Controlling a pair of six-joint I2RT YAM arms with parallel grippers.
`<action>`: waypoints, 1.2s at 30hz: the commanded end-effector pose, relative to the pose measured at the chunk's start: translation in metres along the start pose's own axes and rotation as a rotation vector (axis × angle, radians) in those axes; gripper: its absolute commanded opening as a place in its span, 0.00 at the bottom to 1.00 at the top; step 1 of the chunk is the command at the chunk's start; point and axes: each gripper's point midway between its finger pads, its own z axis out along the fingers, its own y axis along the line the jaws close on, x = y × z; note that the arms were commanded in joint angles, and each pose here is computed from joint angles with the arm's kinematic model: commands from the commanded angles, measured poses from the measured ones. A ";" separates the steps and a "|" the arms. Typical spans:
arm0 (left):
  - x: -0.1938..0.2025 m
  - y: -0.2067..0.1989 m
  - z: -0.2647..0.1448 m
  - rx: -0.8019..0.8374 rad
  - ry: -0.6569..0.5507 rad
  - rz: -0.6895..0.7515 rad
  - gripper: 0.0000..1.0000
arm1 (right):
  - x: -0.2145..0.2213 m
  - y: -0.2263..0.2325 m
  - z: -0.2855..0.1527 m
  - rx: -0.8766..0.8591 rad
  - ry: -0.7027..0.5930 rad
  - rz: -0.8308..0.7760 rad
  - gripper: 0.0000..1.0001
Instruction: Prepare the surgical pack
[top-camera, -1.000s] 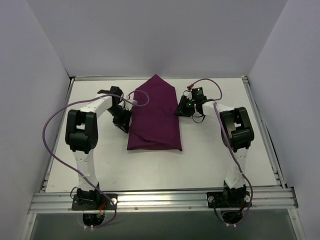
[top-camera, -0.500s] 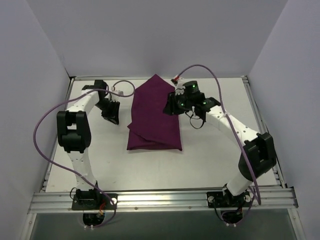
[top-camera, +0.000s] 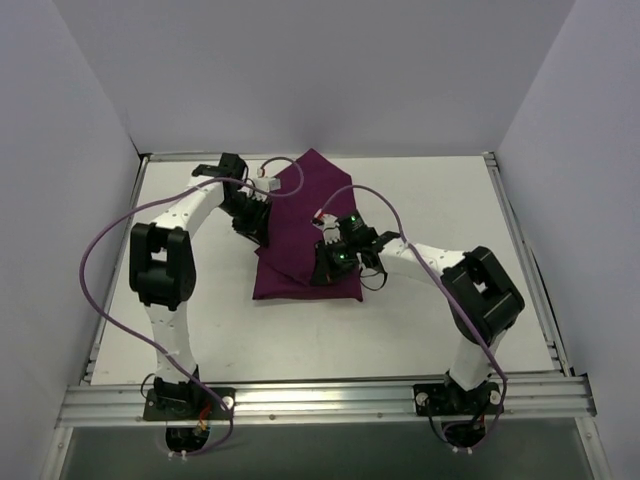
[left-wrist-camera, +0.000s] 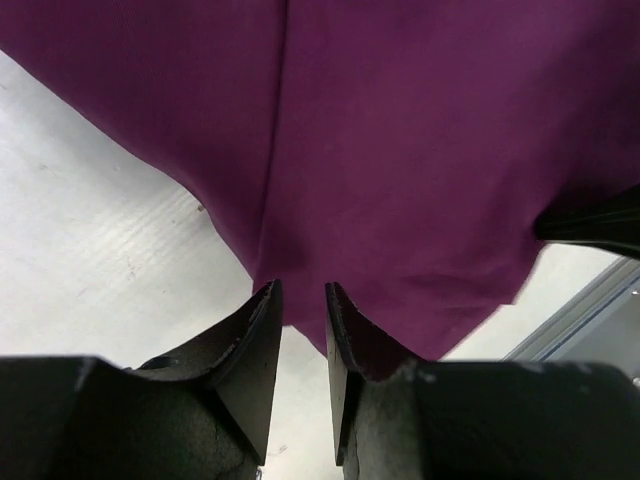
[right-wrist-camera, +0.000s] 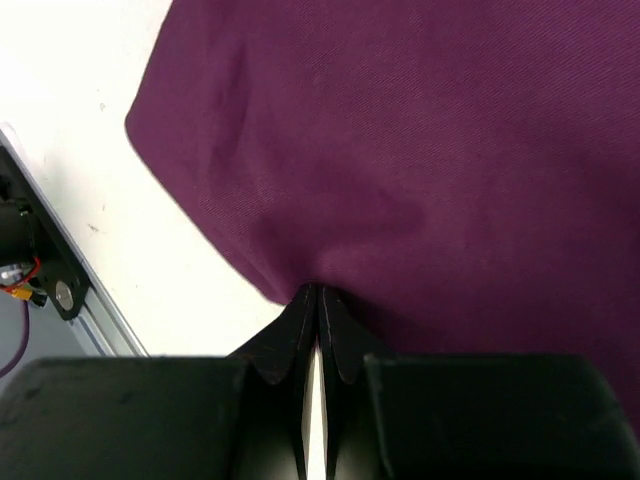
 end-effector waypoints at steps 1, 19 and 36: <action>0.020 0.016 0.024 -0.040 0.068 -0.027 0.33 | -0.005 -0.009 0.003 -0.006 0.006 -0.029 0.00; -0.109 0.009 -0.017 0.040 -0.248 0.062 0.39 | -0.181 -0.122 -0.064 0.033 -0.299 0.135 0.00; -0.065 0.066 0.098 0.087 -0.043 -0.149 0.36 | -0.135 -0.218 0.017 0.018 -0.284 0.436 0.00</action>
